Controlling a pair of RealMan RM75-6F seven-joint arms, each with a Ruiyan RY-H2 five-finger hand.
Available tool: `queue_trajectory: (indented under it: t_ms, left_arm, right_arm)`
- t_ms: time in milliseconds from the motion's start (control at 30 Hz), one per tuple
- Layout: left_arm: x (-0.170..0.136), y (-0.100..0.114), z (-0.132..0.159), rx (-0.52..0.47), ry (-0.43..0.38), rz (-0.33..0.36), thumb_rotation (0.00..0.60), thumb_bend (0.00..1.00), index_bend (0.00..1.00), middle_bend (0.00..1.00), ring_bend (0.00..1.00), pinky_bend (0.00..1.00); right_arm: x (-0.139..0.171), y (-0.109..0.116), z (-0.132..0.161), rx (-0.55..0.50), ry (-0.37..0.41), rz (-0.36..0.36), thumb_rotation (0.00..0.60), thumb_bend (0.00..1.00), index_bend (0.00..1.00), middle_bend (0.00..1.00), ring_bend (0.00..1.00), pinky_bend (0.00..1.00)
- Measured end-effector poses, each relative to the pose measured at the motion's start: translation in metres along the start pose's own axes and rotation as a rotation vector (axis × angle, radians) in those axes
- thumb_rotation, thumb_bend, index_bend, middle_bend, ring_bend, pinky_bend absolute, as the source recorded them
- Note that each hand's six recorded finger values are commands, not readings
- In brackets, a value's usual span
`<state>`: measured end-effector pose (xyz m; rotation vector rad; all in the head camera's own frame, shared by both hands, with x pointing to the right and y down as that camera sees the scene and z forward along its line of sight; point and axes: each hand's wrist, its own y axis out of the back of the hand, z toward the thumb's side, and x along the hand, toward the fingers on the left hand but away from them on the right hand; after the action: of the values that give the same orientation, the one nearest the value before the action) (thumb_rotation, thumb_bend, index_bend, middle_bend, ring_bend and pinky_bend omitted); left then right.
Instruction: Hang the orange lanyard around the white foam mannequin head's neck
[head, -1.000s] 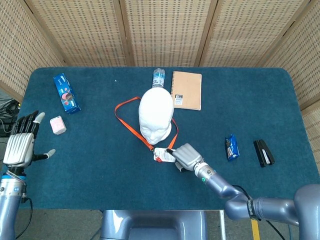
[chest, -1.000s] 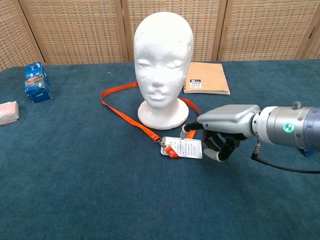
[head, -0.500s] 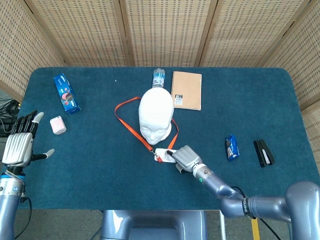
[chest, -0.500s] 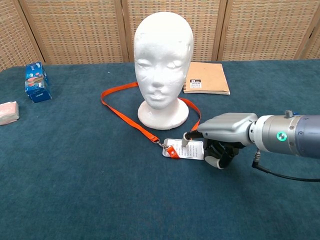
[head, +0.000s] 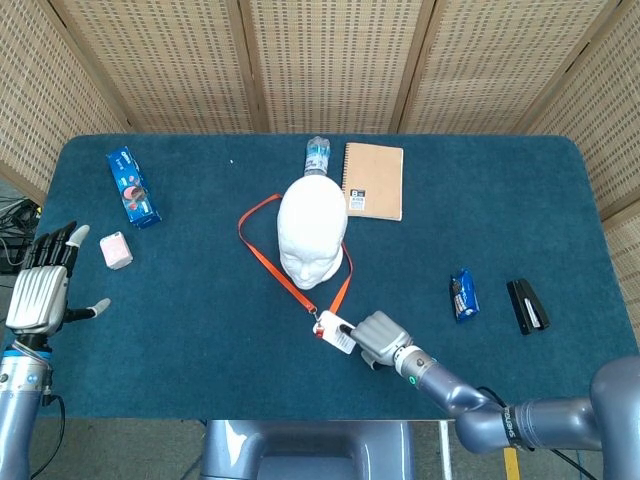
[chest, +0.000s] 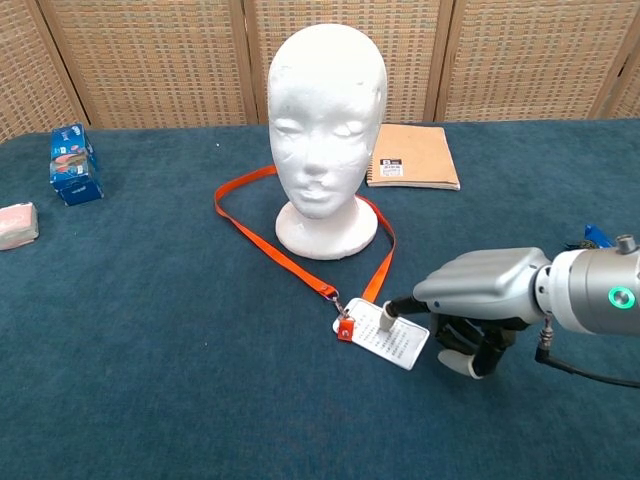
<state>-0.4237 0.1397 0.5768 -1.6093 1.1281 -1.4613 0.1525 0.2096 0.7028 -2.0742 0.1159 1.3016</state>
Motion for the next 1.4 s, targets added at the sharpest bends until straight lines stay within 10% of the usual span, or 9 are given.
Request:
queue_trajectory:
  t_ms: [800,1233,1400]
  left_arm:
    - [-0.001,-0.001,0.000,0.008,0.000,-0.002,0.600,0.00,0.00,0.00,0.00,0.00]
    - [-0.011,0.000,0.000,0.012,-0.015,0.008,0.600,0.00,0.00,0.00,0.00,0.00]
    - [-0.020,0.003,-0.003,0.014,-0.024,0.030,0.600,0.00,0.00,0.00,0.00,0.00]
  right_arm:
    - [0.050,-0.012,0.033,0.110,0.164,0.008,0.600,0.74,0.28,0.75,0.63,0.77]
    - [0.100,0.059,-0.004,0.130,0.133,-0.417,0.600,0.73,0.31,0.73,0.60,0.76]
    - [0.137,0.068,-0.056,0.098,0.007,-0.610,0.600,0.61,0.19,0.36,0.22,0.32]
